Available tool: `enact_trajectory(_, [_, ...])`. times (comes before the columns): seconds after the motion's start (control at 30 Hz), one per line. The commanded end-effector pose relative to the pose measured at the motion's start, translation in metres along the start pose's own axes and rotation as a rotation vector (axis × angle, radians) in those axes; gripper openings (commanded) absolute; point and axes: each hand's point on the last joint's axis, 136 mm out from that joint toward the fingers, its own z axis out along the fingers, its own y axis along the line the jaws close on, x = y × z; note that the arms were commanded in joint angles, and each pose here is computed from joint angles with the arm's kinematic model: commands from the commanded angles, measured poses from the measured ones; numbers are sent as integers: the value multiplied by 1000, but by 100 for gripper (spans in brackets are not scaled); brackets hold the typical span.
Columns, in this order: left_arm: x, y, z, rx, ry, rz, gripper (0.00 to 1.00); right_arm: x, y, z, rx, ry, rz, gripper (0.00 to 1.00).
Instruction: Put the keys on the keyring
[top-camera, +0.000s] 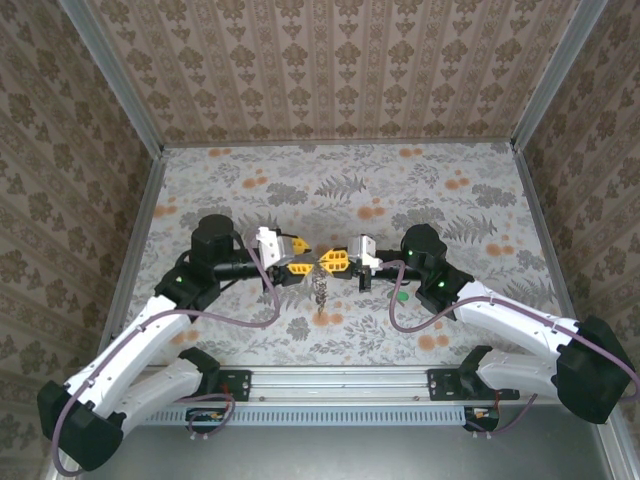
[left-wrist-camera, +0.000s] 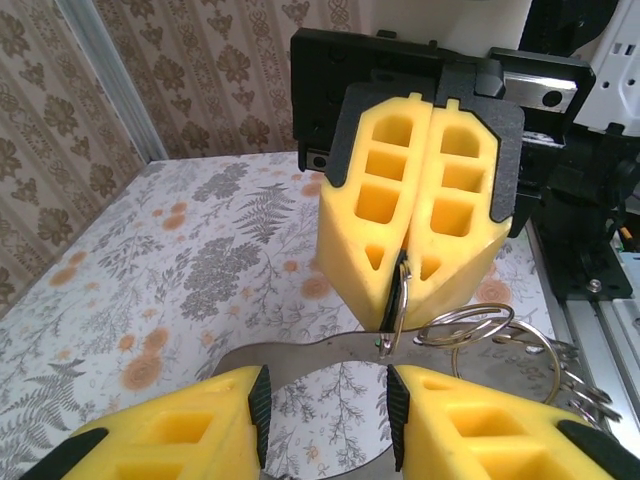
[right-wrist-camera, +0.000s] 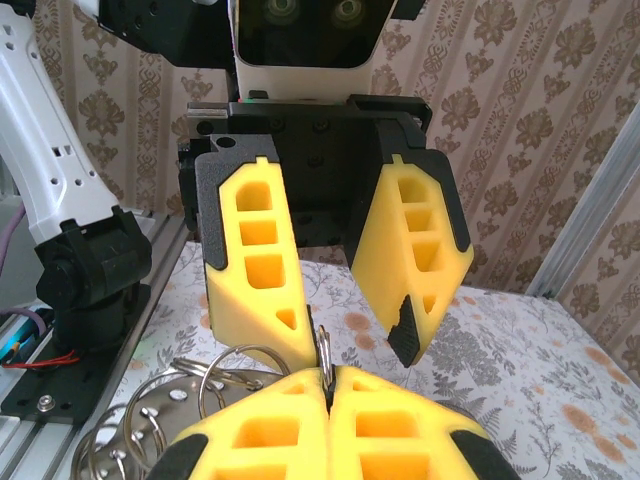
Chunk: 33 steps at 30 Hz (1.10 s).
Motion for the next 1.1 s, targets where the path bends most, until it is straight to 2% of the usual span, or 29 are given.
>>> enact_trajectory(0.0, [-13, -10, -1, 57, -25, 39, 39, -24, -3, 1, 0, -53, -59, 0])
enact_trajectory(0.23, [-19, -9, 2, 55, -48, 46, 37, -24, -2, 2, -6, -52, -57, 0])
enact_trajectory(0.47, [-24, -10, 7, 70, -77, 52, 28, -20, -3, 0, 16, -54, -46, 0])
enact_trajectory(0.73, [-23, -18, 10, 117, -76, 55, 25, -20, -3, -1, 16, -58, -44, 0])
enact_trajectory(0.9, [-17, -35, 3, 180, -64, 143, 25, -20, -2, -2, 20, -55, -48, 0])
enact_trajectory(1.07, [-12, -28, -6, 127, -41, 122, 24, -20, -1, -4, 17, -51, -51, 0])
